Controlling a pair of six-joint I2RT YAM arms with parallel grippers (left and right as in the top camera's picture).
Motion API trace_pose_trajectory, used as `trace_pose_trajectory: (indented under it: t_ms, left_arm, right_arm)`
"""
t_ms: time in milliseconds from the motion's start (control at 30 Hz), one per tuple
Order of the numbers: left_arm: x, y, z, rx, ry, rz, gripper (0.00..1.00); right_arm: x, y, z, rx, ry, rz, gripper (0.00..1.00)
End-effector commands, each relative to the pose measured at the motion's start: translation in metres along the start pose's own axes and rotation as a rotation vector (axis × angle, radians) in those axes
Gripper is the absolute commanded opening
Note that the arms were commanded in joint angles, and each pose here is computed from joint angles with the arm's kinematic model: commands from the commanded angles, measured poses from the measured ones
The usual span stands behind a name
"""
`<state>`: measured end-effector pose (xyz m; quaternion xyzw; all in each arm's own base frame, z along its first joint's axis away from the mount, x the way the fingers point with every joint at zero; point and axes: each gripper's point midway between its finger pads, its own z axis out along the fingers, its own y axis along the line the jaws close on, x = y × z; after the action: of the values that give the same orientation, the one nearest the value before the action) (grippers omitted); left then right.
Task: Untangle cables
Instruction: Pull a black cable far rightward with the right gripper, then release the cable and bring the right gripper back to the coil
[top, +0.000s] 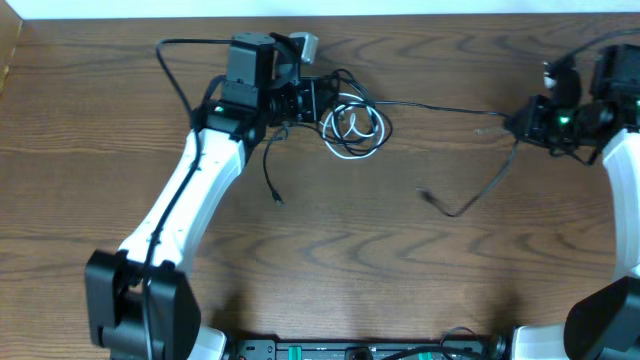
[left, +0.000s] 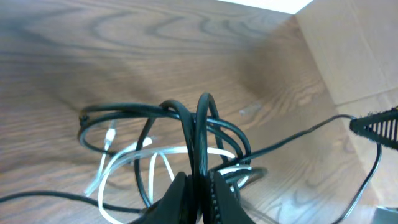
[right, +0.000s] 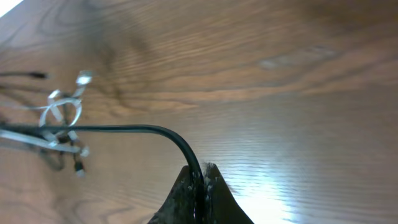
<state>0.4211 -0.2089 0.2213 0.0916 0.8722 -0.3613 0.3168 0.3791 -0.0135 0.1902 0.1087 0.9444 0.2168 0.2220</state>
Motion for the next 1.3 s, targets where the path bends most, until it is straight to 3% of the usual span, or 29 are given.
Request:
trace_pose_trajectory:
  t_ms: [0,100,167,200,267,333,400,533,767,1033,1267]
  left_arm:
    - [-0.017,-0.005,-0.029,-0.053,-0.078,0.064,0.07]
    - [-0.03,-0.026,-0.054,-0.033,-0.145,0.105,0.07]
    - [-0.035,-0.036,-0.067,-0.023,-0.175,0.119,0.07]
    - [-0.036,-0.041,-0.072,-0.016,-0.188,0.105,0.08]
    - [-0.036,-0.046,-0.077,-0.005,-0.194,0.053,0.07]
    - [-0.032,-0.046,-0.075,-0.003,-0.177,0.02,0.08]
    - [-0.023,-0.046,-0.068,-0.006,-0.139,0.005,0.07]
    - [-0.008,-0.044,-0.058,-0.012,-0.08,-0.04,0.07]
    - [-0.006,-0.04,-0.053,-0.011,-0.067,-0.254,0.08]
    - [-0.006,-0.04,-0.053,0.0,-0.069,-0.592,0.08]
    - [-0.008,-0.047,-0.054,0.041,-0.059,-0.658,0.07]
  right_arm:
    - [-0.01,-0.029,-0.013,0.128,-0.046,0.033,0.01]
    - [-0.009,-0.056,-0.019,0.285,-0.055,0.088,0.01]
    - [-0.008,-0.055,-0.019,0.281,-0.05,0.08,0.02]
    - [-0.008,-0.042,-0.015,0.212,-0.035,0.008,0.28]
    - [-0.005,0.0,-0.01,-0.007,-0.021,-0.186,0.7]
    - [-0.001,0.041,-0.013,-0.184,-0.035,-0.335,0.92]
    - [0.0,0.063,-0.014,-0.227,-0.05,-0.408,0.99]
    - [0.005,0.109,-0.014,-0.283,-0.073,-0.547,0.99]
    - [0.033,0.175,0.01,-0.375,-0.031,-0.705,0.99]
    - [0.06,0.191,0.052,-0.395,0.091,-0.719,0.99]
    - [0.054,0.196,0.074,-0.316,0.079,-0.643,0.99]
